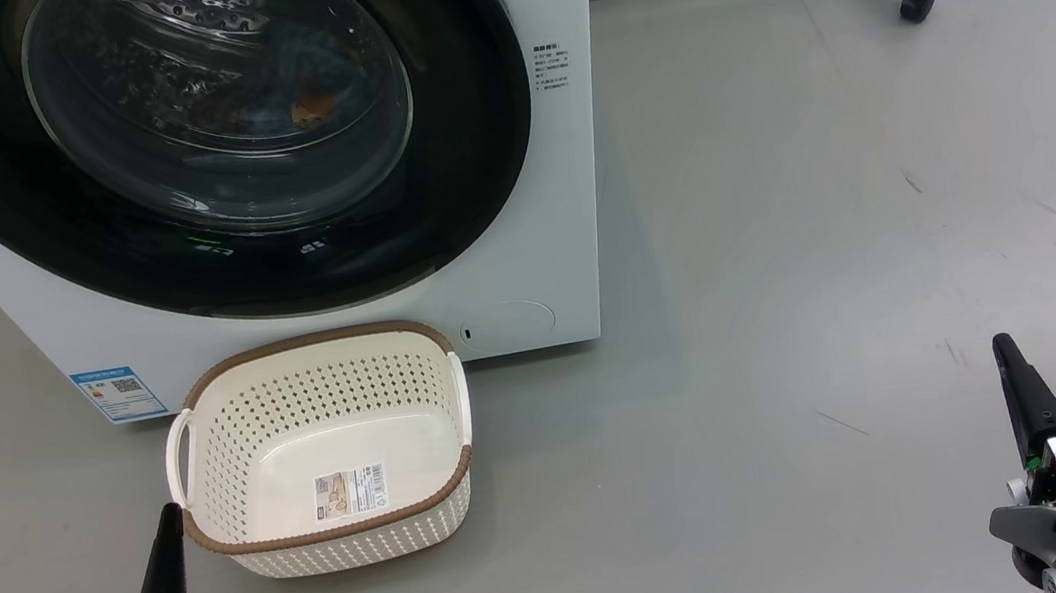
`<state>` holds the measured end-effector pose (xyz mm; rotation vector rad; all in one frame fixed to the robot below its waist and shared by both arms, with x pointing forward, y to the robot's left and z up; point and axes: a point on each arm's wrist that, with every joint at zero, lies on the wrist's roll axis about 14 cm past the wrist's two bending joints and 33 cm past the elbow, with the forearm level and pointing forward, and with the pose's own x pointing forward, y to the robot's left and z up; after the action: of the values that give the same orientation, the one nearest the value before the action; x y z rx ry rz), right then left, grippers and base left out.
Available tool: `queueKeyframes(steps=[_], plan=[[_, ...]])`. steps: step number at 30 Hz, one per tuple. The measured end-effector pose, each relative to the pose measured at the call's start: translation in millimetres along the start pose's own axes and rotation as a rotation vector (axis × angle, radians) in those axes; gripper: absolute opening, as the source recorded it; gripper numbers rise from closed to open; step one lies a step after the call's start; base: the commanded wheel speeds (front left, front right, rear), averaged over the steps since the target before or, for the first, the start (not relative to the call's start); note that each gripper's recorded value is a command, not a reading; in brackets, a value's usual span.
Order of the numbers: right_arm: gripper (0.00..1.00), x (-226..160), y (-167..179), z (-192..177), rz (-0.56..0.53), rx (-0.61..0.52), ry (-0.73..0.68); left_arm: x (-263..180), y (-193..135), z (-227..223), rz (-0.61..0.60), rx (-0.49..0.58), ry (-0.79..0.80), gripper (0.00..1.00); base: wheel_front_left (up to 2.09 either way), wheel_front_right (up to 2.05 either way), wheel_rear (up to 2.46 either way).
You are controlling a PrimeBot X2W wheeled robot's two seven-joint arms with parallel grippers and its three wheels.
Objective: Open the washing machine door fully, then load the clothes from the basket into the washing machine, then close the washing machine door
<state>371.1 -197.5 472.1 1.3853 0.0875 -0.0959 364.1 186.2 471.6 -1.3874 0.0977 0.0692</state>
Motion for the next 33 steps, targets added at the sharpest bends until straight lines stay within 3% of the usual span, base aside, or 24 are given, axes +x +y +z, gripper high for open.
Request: queueKeyframes(steps=[15,33], plan=[[0.00,1.9,3.0,8.0,0.017,0.191,-0.012,7.9,-7.3,-1.9,-0.020,-0.197,0.020,0.00,0.00,0.00,0.00],[0.00,1.8,3.0,8.2,0.019,0.192,-0.014,7.5,-3.2,-1.9,-0.007,-0.197,0.019,0.00,0.00,0.00,0.00]])
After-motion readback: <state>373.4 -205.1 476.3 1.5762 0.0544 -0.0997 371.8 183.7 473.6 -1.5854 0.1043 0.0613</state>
